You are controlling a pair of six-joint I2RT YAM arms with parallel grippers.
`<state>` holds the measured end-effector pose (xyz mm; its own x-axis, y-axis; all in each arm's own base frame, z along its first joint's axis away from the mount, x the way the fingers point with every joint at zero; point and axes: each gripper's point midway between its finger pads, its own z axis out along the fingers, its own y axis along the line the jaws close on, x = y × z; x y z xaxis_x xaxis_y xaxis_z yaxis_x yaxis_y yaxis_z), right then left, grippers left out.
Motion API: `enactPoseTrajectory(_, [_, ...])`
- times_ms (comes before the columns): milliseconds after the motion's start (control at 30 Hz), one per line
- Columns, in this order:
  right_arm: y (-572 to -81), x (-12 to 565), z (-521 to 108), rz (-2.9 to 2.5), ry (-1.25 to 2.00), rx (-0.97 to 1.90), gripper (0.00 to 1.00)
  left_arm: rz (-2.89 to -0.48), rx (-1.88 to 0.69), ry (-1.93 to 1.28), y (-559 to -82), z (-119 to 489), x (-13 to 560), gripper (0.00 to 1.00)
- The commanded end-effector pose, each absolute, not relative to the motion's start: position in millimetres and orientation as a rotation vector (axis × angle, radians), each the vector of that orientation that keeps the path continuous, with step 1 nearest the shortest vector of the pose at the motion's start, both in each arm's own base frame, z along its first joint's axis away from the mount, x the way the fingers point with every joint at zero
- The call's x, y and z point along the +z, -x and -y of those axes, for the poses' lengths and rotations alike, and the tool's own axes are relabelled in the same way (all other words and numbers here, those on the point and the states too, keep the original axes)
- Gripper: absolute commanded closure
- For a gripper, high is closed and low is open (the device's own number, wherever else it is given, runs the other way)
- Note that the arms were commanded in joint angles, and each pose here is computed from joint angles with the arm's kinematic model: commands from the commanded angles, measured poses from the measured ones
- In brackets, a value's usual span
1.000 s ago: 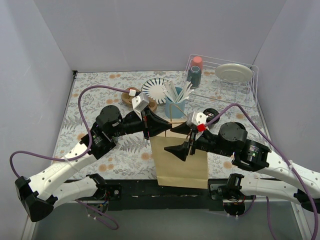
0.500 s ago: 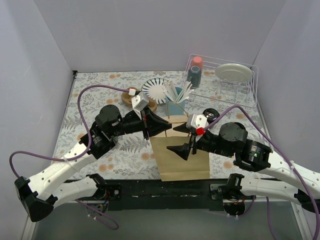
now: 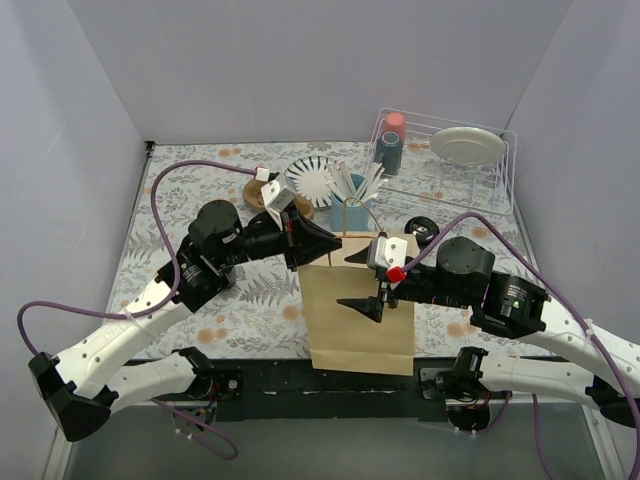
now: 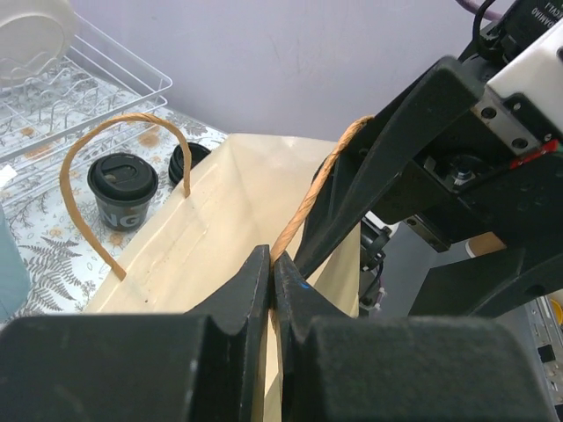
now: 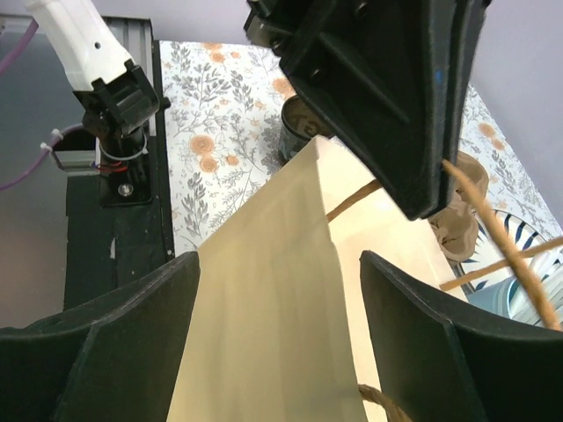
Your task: Pack the takeout coffee
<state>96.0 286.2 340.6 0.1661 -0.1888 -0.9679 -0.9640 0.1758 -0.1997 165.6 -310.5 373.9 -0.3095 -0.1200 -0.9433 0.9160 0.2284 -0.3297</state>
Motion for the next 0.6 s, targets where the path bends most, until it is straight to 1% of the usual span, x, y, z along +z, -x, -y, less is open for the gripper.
enactPoseTrajectory(0, [-93, 360, -287, -1.21, 1.31, 0.836, 0.18, -1.444, -1.267, -0.779, -170, 307, 397, 1.0])
enactPoseTrajectory(267, [-87, 345, -298, -1.256, 1.395, 0.873, 0.19, -1.41, -1.298, -0.805, -166, 312, 409, 1.0])
enactPoseTrajectory(433, [-102, 331, -296, -1.34, 1.364, 0.793, 0.2, -1.356, -1.318, -0.814, -158, 308, 425, 1.0])
enactPoseTrajectory(567, [-111, 332, -291, -1.351, 1.318, 0.742, 0.19, -1.344, -1.329, -0.82, -154, 306, 429, 1.0])
